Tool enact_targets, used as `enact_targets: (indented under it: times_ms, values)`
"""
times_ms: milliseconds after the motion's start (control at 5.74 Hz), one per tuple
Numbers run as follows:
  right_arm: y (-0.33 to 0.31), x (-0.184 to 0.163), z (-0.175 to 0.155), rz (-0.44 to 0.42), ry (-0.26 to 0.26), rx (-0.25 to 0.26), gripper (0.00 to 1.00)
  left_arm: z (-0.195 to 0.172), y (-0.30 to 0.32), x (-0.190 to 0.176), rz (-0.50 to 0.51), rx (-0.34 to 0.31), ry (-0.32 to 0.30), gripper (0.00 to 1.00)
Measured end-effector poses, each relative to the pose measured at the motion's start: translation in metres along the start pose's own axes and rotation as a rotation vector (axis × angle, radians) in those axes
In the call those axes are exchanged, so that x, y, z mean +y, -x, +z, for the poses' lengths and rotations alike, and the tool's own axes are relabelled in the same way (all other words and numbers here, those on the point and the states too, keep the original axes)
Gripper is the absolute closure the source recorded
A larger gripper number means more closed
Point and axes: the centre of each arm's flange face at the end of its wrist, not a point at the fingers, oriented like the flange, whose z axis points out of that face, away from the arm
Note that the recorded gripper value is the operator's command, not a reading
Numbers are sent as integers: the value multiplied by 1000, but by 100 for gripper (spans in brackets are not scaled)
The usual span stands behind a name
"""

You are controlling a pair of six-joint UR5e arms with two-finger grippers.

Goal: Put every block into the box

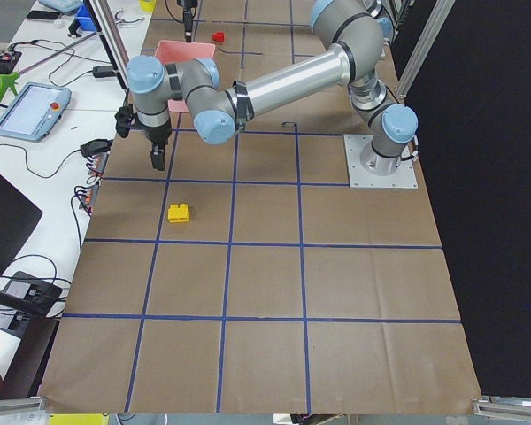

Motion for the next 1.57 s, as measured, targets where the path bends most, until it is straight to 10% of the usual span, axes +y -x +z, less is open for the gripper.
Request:
enact_targets:
  times_ms: [871,1568]
  values:
    - [-122,65,-106,113,39,280,1,150,-21,2,-92,-29,13,1]
    - [-216,143,-60,224,22,454,1,191,-16,11,-51,-49,5,2]
